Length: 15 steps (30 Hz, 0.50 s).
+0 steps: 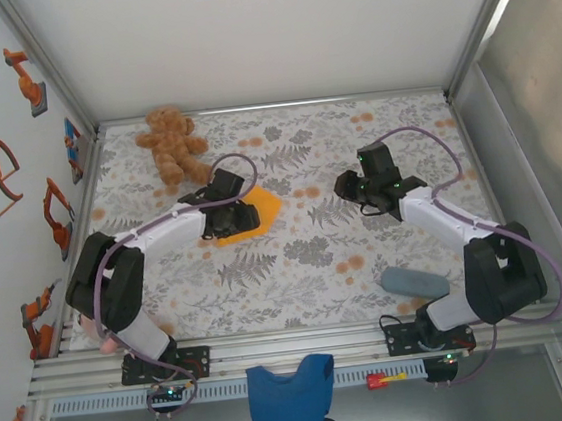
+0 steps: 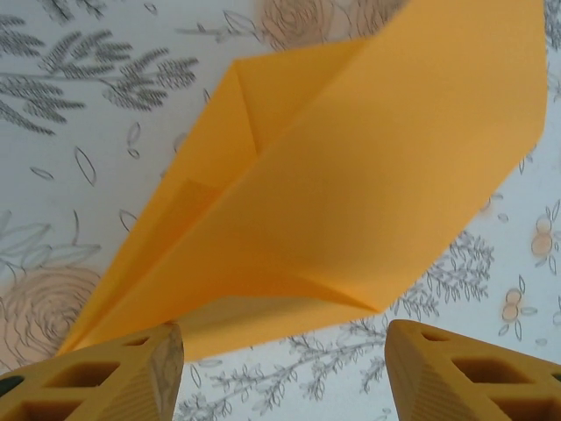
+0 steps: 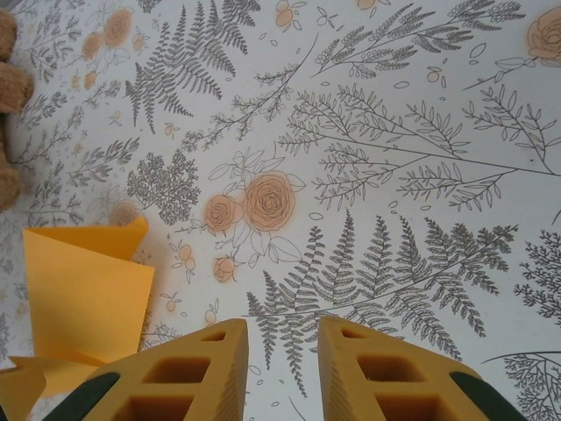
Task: Fold a paper plane with a square sheet of paper (pick it up from the middle)
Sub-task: Fold the wing for the fifth time at the center of the table.
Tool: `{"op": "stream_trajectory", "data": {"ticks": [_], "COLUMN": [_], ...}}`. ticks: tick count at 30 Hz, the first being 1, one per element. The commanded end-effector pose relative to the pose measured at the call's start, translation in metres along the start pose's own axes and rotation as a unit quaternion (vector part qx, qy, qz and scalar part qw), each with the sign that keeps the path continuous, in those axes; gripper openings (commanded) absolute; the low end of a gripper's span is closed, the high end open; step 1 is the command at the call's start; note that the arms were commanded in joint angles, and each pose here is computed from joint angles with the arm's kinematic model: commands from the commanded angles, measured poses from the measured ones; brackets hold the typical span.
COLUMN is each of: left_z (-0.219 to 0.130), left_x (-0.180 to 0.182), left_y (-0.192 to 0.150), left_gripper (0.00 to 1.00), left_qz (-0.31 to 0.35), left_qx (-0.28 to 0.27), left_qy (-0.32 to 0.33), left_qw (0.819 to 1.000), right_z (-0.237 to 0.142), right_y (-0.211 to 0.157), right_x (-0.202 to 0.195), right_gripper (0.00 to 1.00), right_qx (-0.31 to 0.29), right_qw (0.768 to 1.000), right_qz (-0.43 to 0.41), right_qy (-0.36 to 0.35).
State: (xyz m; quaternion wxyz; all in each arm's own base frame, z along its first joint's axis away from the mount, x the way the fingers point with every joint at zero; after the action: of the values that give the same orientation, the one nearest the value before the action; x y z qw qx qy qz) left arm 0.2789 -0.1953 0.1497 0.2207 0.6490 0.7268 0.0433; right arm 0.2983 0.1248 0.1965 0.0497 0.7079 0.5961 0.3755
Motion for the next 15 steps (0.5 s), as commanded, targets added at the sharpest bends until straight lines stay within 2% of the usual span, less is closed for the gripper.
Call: {"op": "stream_trajectory", "data": {"ticks": [1, 15], "left_z": [0.007, 0.035], "left_x": [-0.003, 0.01], "left_y": [0.015, 0.027], "left_gripper": [0.63, 0.59], "left_qz": [-0.002, -0.045], "left_qx": [-0.007, 0.016], "left_qy": [-0.016, -0.033], "left_qw": [1.0, 0.998], "right_z": [0.003, 0.014], "right_y": [0.002, 0.0], "right_x": [0.0, 0.001], "right_gripper": [0.27, 0.26], "right_qx": [-0.001, 0.02], "right_qw": [1.0, 0.999], "right_qz": [0.011, 0.016], "right_qy": [0.011, 0.025]}}
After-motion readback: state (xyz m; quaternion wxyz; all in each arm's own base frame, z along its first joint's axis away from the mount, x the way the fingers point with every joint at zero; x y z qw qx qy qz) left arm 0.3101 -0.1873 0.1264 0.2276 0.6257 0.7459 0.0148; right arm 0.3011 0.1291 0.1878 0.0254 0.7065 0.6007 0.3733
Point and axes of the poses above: each hand's point on the last joint's axis, 136 mm out from that joint toward the fingers, its own z axis out along the fingers, its own x axis along the line the jaws close on, y = z × x, the point moved 10 cm from there along -z, back along the fingers, and after that the axes turned 4 degrees about -z, right-handed, at the moved point
